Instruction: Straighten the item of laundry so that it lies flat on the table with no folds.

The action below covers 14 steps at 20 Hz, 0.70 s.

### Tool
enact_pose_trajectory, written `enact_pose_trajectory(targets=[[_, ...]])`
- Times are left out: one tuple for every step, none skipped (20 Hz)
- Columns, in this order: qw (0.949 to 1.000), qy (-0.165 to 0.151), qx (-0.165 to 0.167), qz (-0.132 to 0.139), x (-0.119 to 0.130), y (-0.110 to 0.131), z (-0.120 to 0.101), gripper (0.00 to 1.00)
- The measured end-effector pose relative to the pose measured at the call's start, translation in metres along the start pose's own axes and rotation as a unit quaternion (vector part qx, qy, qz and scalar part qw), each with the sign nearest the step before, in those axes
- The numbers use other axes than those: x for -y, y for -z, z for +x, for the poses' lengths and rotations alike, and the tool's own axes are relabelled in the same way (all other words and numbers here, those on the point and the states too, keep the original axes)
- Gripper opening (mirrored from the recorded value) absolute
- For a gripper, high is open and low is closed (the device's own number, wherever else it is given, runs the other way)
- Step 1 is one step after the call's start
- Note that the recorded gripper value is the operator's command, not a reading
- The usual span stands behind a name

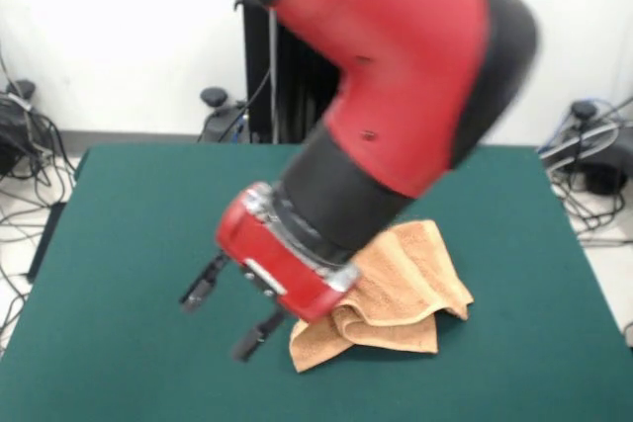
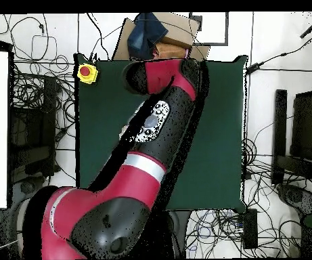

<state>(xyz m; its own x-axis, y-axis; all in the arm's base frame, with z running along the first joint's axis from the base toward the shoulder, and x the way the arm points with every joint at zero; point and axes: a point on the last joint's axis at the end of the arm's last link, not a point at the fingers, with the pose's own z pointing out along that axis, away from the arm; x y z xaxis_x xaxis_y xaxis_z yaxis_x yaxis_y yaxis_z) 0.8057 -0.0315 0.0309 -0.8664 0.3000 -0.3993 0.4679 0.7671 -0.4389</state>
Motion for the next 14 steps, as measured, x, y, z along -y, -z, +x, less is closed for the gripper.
enact_pose_trajectory(targets=[[0.9998,-0.016,-0.008,-0.008,0.004,-0.003,0.000,1.00],[0.9992,-0.032,-0.017,-0.016,0.008,-0.006,0.000,1.00],[0.9954,-0.079,-0.039,-0.037,0.015,-0.014,0.001,1.00],[0.9939,-0.092,-0.045,-0.042,0.016,-0.016,0.002,1.00],[0.9917,-0.108,-0.053,-0.048,0.017,-0.019,0.002,1.00],[0.9891,-0.123,-0.060,-0.054,0.018,-0.021,0.003,1.00],[0.9860,-0.139,-0.068,-0.061,0.018,-0.023,0.004,1.00],[0.9832,-0.152,-0.076,-0.067,0.018,-0.023,0.005,1.00],[0.9804,-0.163,-0.082,-0.075,0.016,-0.023,0.006,1.00],[0.9786,-0.169,-0.086,-0.080,0.014,-0.023,0.007,1.00],[0.9764,-0.176,-0.092,-0.086,0.011,-0.023,0.009,1.00],[0.9752,-0.179,-0.095,-0.089,0.010,-0.022,0.011,1.00],[0.9735,-0.183,-0.100,-0.093,0.007,-0.020,0.014,1.00],[0.9726,-0.185,-0.103,-0.095,0.005,-0.019,0.016,1.00]])
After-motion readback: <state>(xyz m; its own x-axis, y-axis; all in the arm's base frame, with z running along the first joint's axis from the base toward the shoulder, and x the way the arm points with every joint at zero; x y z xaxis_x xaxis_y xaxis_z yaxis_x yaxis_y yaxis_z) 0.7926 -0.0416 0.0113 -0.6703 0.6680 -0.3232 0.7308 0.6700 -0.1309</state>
